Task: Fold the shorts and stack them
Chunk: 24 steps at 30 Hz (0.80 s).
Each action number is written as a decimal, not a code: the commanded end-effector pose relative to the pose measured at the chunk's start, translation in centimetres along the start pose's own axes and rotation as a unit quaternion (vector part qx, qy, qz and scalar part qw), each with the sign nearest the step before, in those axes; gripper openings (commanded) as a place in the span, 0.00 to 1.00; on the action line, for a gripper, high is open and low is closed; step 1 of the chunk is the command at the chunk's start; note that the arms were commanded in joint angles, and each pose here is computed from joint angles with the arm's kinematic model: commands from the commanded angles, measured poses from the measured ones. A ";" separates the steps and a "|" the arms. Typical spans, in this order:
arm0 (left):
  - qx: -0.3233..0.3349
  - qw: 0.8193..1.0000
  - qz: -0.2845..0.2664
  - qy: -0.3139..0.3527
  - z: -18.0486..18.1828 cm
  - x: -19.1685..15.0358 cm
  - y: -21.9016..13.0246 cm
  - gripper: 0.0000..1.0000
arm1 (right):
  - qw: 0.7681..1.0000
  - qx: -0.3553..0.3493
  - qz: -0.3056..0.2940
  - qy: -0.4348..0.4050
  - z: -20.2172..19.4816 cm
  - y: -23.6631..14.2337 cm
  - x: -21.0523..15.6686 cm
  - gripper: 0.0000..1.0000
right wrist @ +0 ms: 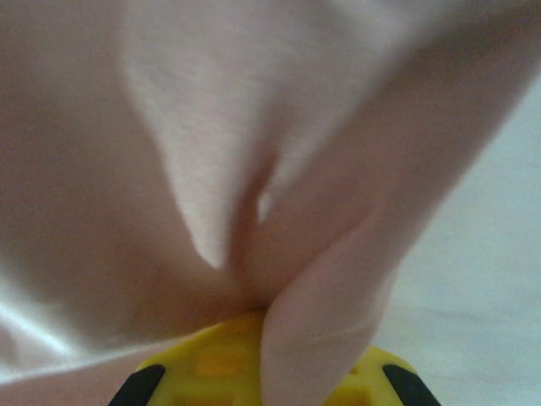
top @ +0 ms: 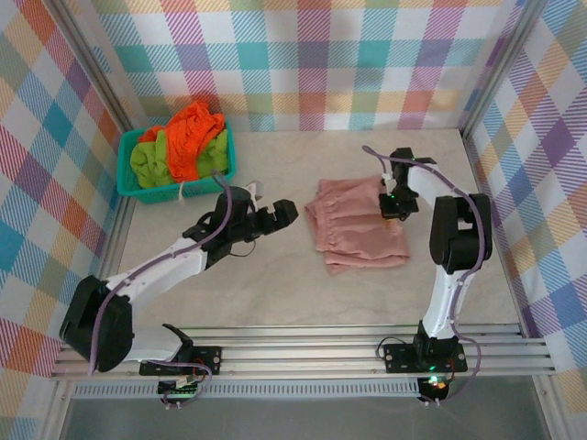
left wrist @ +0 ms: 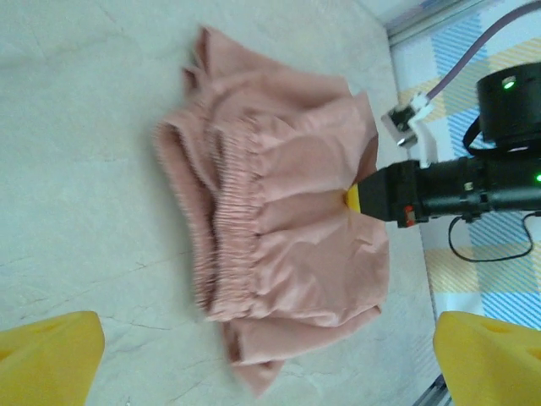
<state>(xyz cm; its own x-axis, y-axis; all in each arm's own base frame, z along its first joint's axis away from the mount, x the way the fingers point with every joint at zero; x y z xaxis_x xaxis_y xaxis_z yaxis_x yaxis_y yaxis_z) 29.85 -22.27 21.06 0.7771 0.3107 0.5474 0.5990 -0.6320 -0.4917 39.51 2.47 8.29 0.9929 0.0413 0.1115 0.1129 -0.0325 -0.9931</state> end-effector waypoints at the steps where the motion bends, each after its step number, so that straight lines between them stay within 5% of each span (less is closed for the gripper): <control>1: 0.046 0.999 0.012 0.010 2.5 -1.0 -1.1 1.00 | 0.988 -0.150 0.013 -0.025 -6.7 -1.7 -0.8 0.00; 6: 0.060 0.998 0.016 0.011 3.7 -1.1 -2.1 1.00 | 0.967 -0.251 0.009 -0.045 -11.8 -1.7 -0.3 0.00; 18: 0.094 0.996 0.007 -0.001 5.9 -0.1 -2.7 1.00 | 0.944 -0.330 0.007 0.002 -17.7 -3.2 -1.2 0.08; 21: 0.098 0.995 0.002 -0.001 5.9 0.4 -2.9 1.00 | 0.939 -0.342 0.009 0.028 -18.7 -3.7 -1.5 0.21; 23: 0.104 0.995 -0.005 0.001 5.8 0.8 -3.3 1.00 | 0.935 -0.352 -0.001 0.055 -19.1 -4.8 -1.4 0.69; 24: 0.108 0.994 -0.009 0.004 5.7 1.1 -3.6 1.00 | 0.933 -0.351 -0.011 0.073 -19.1 -5.8 -1.1 0.80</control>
<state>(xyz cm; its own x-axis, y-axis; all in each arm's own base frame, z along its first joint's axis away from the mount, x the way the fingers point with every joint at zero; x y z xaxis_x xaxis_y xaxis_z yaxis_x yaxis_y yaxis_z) 29.37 -16.57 18.23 0.7893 0.3181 0.5252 0.6108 -0.4933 -0.6193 38.44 -15.40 10.32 0.9974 -0.0093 0.0719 0.0498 -0.6319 -0.7734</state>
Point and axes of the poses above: each hand's point on the last joint's axis, 136 mm out from that joint toward the fingers, its own y axis out along the fingers, its own z axis along the line the jaws close on, x = y × z, the point moved 4 cm from there along -y, back along the fingers, and after that the axes turned 5 degrees about y, right-handed, at the moved point
